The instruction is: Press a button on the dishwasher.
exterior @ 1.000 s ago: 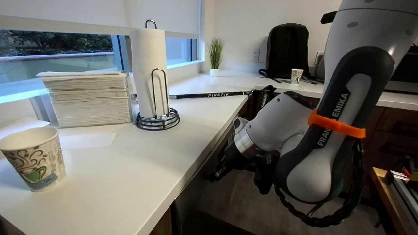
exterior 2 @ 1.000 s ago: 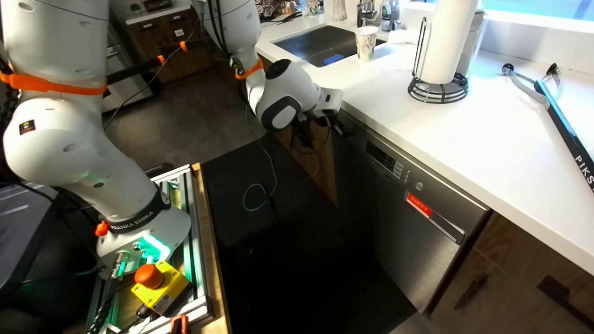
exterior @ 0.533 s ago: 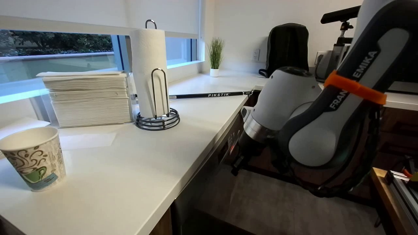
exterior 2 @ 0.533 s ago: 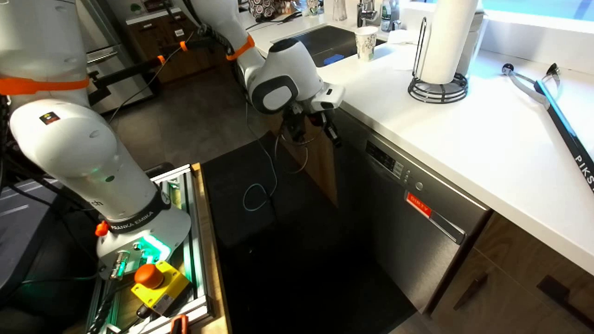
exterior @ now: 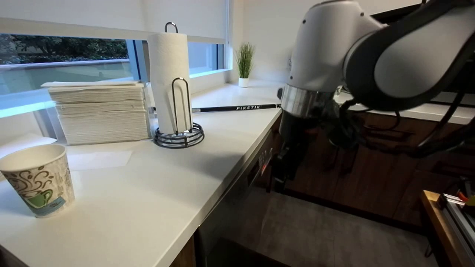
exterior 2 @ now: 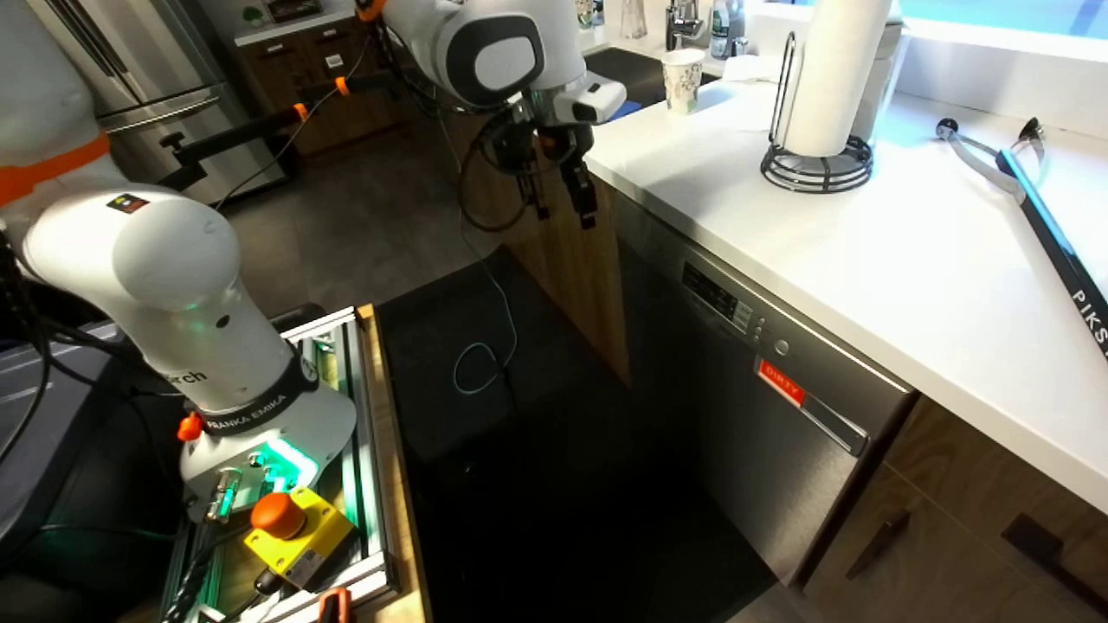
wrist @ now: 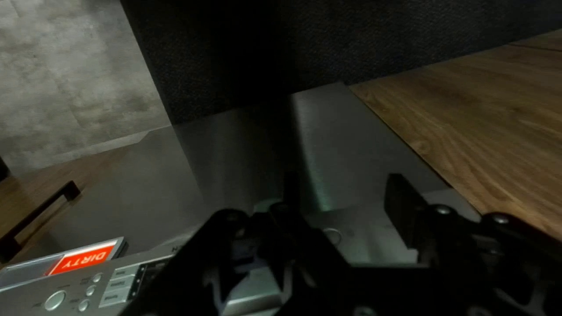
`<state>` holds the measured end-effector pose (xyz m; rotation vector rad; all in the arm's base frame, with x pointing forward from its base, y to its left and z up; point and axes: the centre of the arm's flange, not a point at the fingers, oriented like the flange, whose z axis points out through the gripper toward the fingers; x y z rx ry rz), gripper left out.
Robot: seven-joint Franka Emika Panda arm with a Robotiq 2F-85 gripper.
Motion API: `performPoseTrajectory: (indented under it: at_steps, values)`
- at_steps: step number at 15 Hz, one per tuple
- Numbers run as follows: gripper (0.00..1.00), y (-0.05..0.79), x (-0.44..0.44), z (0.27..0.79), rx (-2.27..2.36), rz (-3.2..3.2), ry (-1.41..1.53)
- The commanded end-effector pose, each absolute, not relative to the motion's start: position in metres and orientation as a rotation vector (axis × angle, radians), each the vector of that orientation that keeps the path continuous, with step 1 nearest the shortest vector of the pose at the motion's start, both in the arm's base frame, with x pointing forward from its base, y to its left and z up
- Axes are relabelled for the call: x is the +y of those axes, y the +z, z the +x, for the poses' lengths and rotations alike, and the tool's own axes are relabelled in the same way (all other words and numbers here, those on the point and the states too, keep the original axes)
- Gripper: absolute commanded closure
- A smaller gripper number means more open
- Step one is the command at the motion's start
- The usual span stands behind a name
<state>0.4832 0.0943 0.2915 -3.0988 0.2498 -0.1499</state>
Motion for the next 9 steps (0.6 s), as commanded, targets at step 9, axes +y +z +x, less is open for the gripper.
performPoseTrajectory:
  at_steps: [9]
  values:
    - [0.00,0.484,0.098,0.458,0.468,-2.923,-0.461]
